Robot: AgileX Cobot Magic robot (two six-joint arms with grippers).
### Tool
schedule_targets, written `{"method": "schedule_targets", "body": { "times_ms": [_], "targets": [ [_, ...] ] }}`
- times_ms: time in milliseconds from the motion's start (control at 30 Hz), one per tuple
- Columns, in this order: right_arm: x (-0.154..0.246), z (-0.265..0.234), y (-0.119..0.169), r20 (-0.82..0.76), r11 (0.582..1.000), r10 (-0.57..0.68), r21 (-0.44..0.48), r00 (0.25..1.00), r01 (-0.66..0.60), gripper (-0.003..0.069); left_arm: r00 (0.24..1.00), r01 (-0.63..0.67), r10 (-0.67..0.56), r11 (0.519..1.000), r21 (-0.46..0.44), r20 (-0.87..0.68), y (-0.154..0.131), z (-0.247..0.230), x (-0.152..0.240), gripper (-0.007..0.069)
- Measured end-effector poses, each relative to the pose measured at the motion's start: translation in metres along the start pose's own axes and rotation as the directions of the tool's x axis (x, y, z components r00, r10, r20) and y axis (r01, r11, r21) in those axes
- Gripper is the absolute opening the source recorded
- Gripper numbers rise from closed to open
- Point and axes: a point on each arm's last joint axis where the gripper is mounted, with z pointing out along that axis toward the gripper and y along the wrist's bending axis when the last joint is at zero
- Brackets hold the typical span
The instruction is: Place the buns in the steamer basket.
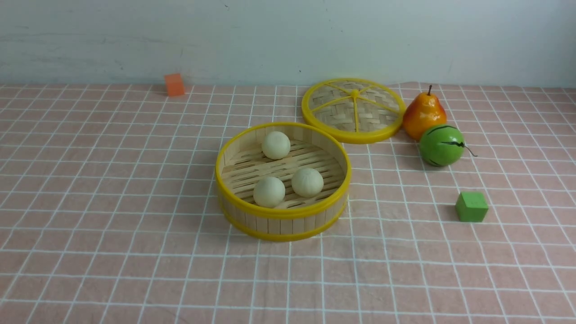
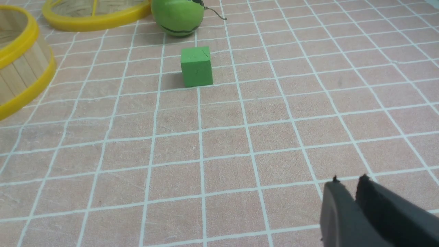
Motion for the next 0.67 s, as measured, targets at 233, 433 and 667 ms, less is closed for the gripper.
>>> {"method": "schedule_targets", "body": {
  "times_ms": [233,433,667],
  "targets": [
    [0.0000,0.0000,0.0000,0.000,1.000,0.000,0.000,1.000,0.000,0.0084,1.000,-0.001,0.001,1.000,0.000,0.000,0.0000,0.0000,0.0000,-0.0011],
    [0.0000,0.0000,0.0000,0.000,1.000,0.000,0.000,1.000,0.000,0.0089,1.000,-0.001,0.001,1.000,0.000,0.000,0.0000,0.0000,0.0000,-0.0005],
    [0.0000,0.0000,0.0000,0.000,1.000,0.000,0.000,1.000,0.000,0.0097,1.000,-0.001,0.001,1.000,0.000,0.000,0.0000,0.0000,0.0000,0.0001]
  ]
}}
